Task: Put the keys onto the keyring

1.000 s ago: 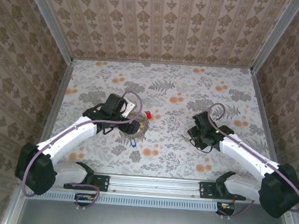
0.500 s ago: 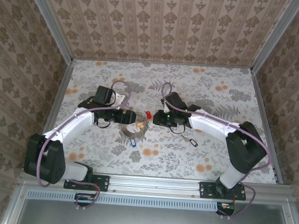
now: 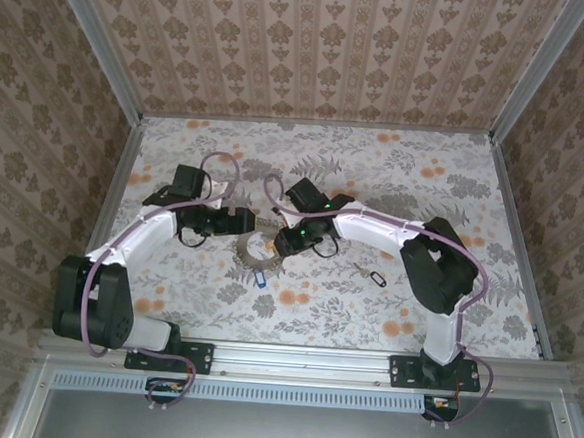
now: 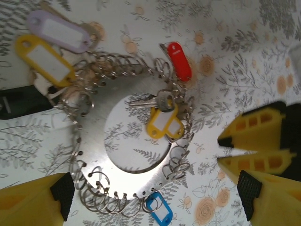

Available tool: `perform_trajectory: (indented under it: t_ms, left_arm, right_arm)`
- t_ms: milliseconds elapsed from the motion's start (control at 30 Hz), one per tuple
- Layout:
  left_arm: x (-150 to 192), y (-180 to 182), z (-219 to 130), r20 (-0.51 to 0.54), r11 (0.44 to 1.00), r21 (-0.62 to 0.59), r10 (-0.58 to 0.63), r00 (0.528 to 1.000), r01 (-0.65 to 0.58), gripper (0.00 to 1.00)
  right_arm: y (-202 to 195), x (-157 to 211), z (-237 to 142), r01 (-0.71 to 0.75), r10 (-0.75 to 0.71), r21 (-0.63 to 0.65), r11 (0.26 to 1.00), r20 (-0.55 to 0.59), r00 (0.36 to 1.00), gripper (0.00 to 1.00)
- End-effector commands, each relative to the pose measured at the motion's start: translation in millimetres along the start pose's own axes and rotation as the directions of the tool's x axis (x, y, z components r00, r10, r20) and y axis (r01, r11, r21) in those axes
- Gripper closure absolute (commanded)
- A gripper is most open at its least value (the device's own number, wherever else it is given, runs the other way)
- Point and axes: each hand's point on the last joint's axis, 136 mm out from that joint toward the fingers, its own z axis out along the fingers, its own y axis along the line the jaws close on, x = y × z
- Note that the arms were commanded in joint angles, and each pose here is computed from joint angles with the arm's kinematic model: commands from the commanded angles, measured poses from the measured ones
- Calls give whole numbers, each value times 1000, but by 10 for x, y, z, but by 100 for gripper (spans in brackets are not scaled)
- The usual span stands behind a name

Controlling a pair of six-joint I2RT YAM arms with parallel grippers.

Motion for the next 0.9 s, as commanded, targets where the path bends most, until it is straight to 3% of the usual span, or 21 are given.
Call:
perform_trajectory:
  t_ms: [0, 533, 867]
  left_arm:
    - [-53, 96, -87, 22, 998, -24, -64, 998, 65, 6]
    - [-94, 252, -182, 55, 992, -76, -95, 994, 99, 5]
    - [-86, 254, -157, 44, 992, -70, -101, 994, 104, 5]
  right_arm:
    - [71, 221, 149, 82, -87, -46, 996, -127, 988, 73]
    - [78, 320, 288, 56, -82, -135, 989, -194, 978, 73]
    - [4, 295, 349, 56, -78, -109, 993, -207, 975, 73]
